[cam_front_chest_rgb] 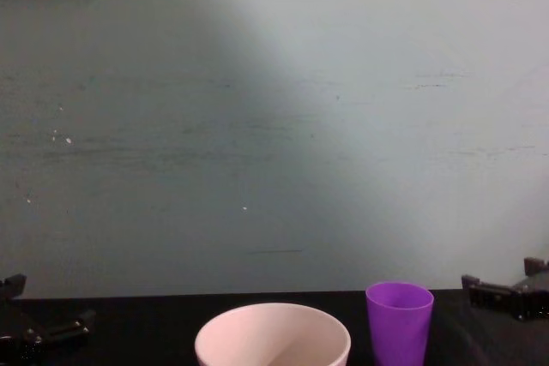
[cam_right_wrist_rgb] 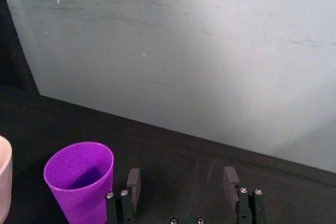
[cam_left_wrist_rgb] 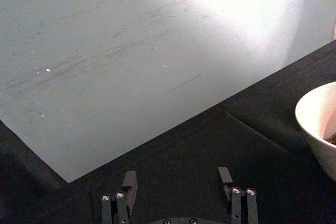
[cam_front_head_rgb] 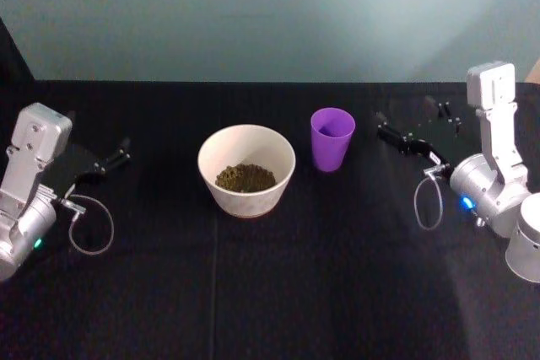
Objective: Pick up the cup and pour the mung beans from the cup into the bowl.
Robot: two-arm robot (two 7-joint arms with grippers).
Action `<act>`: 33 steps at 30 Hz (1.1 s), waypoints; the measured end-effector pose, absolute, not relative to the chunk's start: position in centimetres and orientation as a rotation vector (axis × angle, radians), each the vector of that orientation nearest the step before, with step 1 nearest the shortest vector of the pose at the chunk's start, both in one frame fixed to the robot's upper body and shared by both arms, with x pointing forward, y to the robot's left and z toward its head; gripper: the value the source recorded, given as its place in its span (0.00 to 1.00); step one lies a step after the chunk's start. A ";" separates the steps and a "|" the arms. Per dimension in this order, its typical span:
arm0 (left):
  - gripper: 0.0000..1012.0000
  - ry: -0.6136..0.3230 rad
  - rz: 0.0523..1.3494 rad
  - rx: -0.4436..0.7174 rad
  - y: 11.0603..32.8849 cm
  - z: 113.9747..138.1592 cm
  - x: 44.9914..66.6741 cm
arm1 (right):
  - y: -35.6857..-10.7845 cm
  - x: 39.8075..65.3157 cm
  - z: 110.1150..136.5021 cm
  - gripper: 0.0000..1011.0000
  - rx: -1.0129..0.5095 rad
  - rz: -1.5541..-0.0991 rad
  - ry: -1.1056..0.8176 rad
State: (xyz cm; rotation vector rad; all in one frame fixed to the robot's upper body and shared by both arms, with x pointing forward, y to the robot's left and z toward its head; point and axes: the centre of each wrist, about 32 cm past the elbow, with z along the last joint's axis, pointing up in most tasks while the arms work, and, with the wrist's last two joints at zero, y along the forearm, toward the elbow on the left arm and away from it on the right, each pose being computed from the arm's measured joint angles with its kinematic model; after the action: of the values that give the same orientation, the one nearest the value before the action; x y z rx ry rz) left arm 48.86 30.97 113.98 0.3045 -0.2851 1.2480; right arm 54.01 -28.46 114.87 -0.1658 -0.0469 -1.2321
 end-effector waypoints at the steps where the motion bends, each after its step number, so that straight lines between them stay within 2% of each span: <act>1: 0.99 -0.285 1.248 0.304 31.0 114.0 48.9 | -28.5 54.0 114.7 0.99 -0.166 -1.232 -0.044; 7: 0.99 -0.285 1.248 0.305 31.0 114.0 48.9 | -28.3 53.8 114.1 0.99 -0.163 -1.227 -0.033; 33: 0.99 -0.285 1.248 0.305 31.0 114.0 48.9 | -28.3 53.9 114.1 0.99 -0.162 -1.228 -0.032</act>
State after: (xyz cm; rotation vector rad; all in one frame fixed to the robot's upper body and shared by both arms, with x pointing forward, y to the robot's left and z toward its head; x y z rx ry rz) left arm 48.86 30.97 113.98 0.3045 -0.2851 1.2479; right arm 53.86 -28.32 114.09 -0.1621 -0.0320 -1.2283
